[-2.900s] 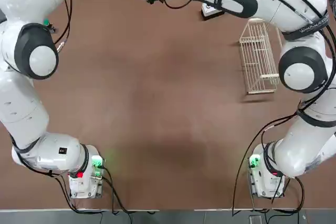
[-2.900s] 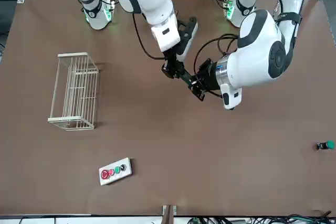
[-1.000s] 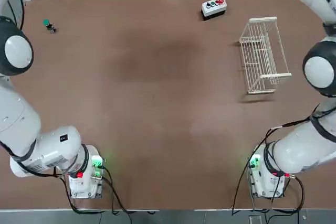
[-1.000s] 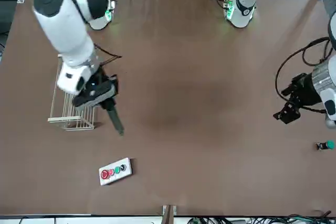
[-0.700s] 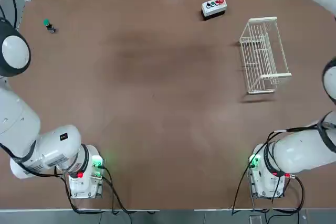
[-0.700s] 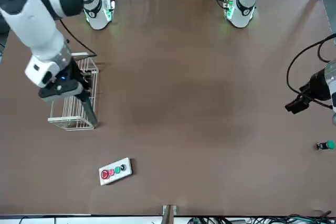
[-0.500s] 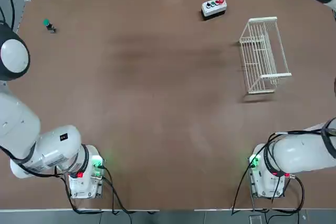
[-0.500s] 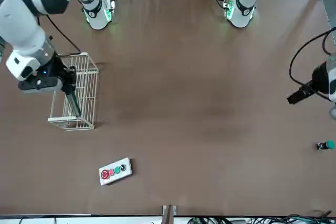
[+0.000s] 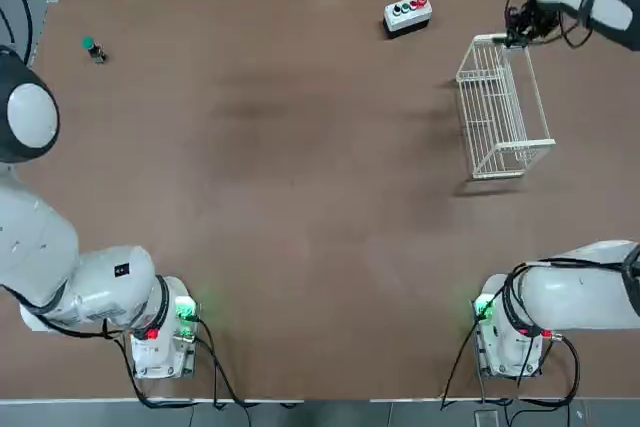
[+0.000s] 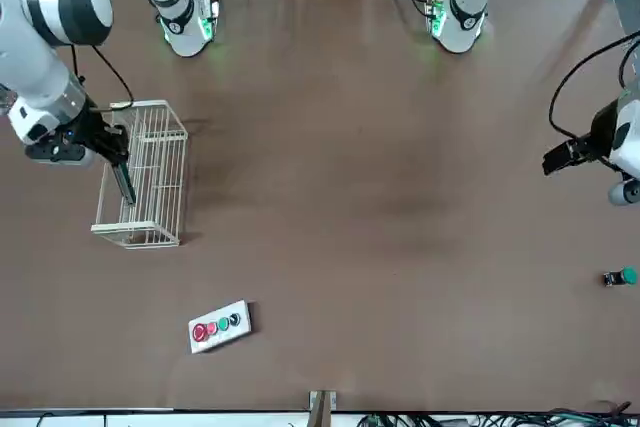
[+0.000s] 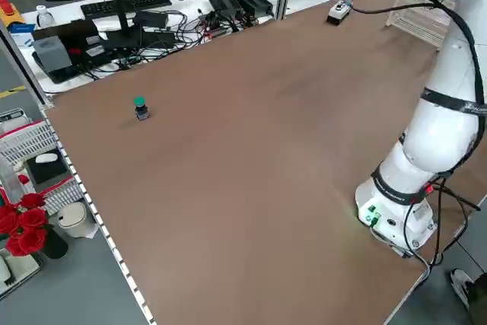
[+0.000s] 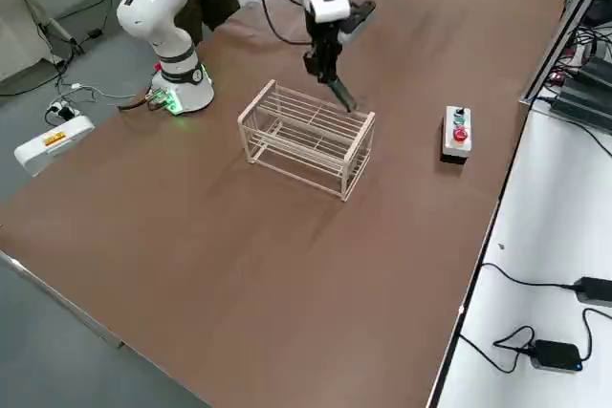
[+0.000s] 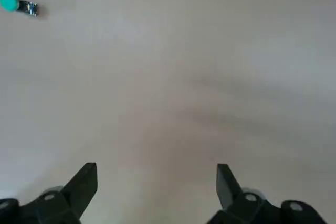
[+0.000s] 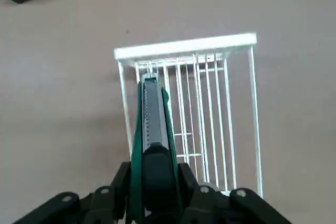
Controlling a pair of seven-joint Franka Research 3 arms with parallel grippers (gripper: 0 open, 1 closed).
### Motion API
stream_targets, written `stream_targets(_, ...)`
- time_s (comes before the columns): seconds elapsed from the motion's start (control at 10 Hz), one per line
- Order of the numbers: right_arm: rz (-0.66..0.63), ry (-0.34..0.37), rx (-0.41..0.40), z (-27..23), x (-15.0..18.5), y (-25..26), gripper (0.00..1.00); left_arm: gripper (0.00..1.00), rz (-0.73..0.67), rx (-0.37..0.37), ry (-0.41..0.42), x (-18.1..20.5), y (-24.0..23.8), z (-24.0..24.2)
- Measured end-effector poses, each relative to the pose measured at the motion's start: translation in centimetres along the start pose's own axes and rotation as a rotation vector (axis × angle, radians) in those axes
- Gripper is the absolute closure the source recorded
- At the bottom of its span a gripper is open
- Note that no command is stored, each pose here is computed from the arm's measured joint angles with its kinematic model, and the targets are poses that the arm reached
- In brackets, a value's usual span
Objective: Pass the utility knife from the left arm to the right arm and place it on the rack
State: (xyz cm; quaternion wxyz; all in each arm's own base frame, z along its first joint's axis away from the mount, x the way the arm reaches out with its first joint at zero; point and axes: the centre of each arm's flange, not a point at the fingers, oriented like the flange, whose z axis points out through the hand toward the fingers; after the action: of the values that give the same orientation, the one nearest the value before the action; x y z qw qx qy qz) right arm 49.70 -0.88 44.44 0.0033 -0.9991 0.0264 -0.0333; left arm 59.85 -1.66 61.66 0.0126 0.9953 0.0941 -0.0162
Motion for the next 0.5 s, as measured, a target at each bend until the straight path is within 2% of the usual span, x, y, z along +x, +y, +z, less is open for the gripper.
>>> stream_targets(0.2, 0.005, 0.007, 0.004, 1.4, -0.7, 0.4, 0.58, 0.0, 0.012, -0.02, 0.053, -3.2, -1.7, -4.6)
stream_targets(0.3, 0.005, 0.013, 0.005, 2.1, -1.0, 0.4, 0.58, 0.0, 0.034, -0.021, 0.061, -4.3, -1.1, -5.3)
stream_targets(0.5, 0.002, 0.031, 0.008, 3.5, -1.5, 0.3, 0.58, 0.0, 0.071, -0.006, 0.035, -4.4, 0.8, -3.9)
